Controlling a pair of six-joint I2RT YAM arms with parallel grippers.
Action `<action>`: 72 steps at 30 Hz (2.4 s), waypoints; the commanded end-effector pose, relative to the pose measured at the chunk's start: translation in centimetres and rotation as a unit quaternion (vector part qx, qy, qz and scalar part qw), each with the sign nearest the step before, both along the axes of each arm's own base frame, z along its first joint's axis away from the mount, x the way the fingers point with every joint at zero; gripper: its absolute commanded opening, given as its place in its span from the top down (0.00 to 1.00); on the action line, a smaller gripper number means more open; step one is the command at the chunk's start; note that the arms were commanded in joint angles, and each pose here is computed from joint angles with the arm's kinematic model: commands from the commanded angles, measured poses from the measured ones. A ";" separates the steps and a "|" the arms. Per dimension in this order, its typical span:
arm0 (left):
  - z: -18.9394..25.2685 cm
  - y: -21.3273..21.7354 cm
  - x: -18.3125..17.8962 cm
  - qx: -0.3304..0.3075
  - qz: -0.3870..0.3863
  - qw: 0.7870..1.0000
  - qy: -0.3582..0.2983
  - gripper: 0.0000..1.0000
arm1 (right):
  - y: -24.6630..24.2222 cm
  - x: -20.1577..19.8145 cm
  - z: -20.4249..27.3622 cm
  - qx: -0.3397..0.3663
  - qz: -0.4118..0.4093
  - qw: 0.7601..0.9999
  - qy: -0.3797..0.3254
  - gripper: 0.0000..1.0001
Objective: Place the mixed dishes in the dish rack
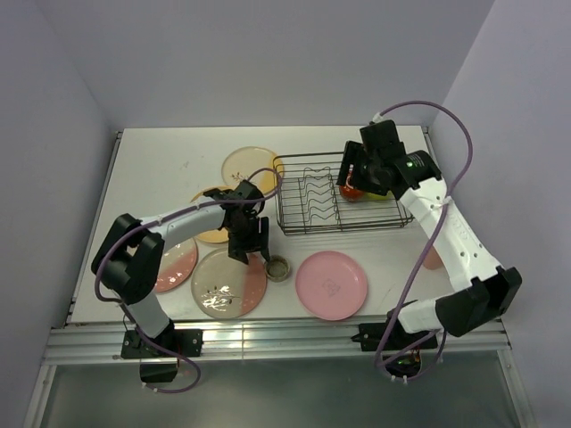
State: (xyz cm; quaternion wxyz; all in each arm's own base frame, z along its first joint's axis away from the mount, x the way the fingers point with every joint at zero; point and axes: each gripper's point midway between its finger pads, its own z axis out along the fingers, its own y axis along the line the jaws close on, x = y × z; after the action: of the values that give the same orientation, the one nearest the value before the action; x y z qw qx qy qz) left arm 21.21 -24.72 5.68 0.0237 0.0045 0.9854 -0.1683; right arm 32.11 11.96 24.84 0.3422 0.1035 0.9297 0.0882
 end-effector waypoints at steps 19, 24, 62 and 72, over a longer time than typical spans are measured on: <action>-1.4 -1.8 -0.1 0.062 -0.032 0.997 -0.019 0.77 | -2.7 -4.7 3.1 0.000 -0.016 0.999 -0.040 0.23; 0.4 -1.3 0.0 0.063 -0.031 0.997 -0.038 1.00 | -1.7 -4.9 2.8 0.021 -0.002 0.999 -0.031 0.22; 31.5 -6.2 -1.5 -0.591 -0.115 0.790 -0.116 1.00 | 12.8 -12.0 16.9 0.609 0.315 0.719 -0.118 0.09; 32.8 -6.3 -1.5 -0.634 -0.110 0.759 -0.102 1.00 | 13.2 -13.3 19.8 0.623 0.344 0.690 -0.132 0.09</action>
State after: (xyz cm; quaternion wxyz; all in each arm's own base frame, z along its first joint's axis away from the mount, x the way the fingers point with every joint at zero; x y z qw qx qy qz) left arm 20.27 -31.18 36.20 0.0853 0.0892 0.6692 -0.7328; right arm 21.20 25.09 40.96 0.2410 0.0085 0.6139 0.7516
